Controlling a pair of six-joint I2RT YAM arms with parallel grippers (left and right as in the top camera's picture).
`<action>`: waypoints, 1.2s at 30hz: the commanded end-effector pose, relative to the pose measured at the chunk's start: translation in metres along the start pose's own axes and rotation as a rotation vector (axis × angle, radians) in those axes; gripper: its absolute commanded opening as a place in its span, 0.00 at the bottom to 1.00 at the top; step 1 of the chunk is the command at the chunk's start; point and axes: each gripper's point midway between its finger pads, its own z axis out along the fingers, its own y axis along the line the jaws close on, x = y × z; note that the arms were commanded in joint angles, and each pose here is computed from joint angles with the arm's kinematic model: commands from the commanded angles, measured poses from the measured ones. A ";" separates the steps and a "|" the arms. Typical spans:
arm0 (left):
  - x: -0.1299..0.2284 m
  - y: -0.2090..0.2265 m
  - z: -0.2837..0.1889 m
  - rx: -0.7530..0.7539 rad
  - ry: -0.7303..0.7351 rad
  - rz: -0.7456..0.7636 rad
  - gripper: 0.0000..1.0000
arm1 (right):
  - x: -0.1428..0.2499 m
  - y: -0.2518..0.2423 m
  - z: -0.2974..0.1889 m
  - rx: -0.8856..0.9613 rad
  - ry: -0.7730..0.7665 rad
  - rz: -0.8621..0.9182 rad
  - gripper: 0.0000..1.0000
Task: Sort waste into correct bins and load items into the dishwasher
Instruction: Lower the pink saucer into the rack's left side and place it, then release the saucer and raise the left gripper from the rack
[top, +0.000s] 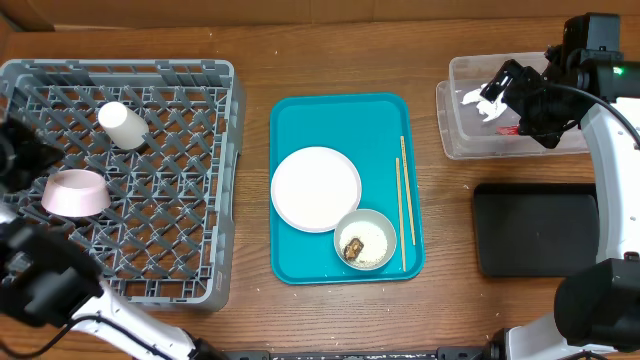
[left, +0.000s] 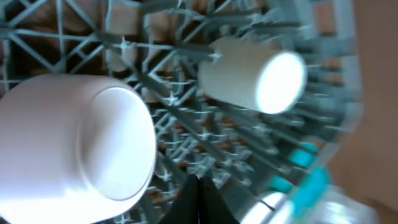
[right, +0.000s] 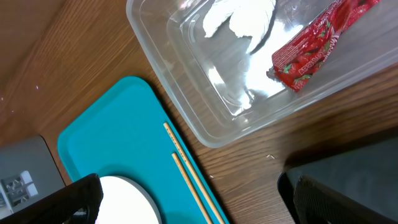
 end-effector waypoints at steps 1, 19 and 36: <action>-0.004 0.018 0.012 -0.260 -0.035 -0.007 0.04 | -0.001 0.001 -0.003 -0.008 -0.009 0.002 1.00; 0.009 0.056 0.041 -0.461 0.029 -0.060 0.04 | -0.001 0.001 -0.003 -0.008 -0.009 0.002 1.00; 0.009 0.099 -0.017 -0.293 -0.022 -0.357 0.04 | -0.001 0.001 -0.003 -0.009 -0.010 0.002 1.00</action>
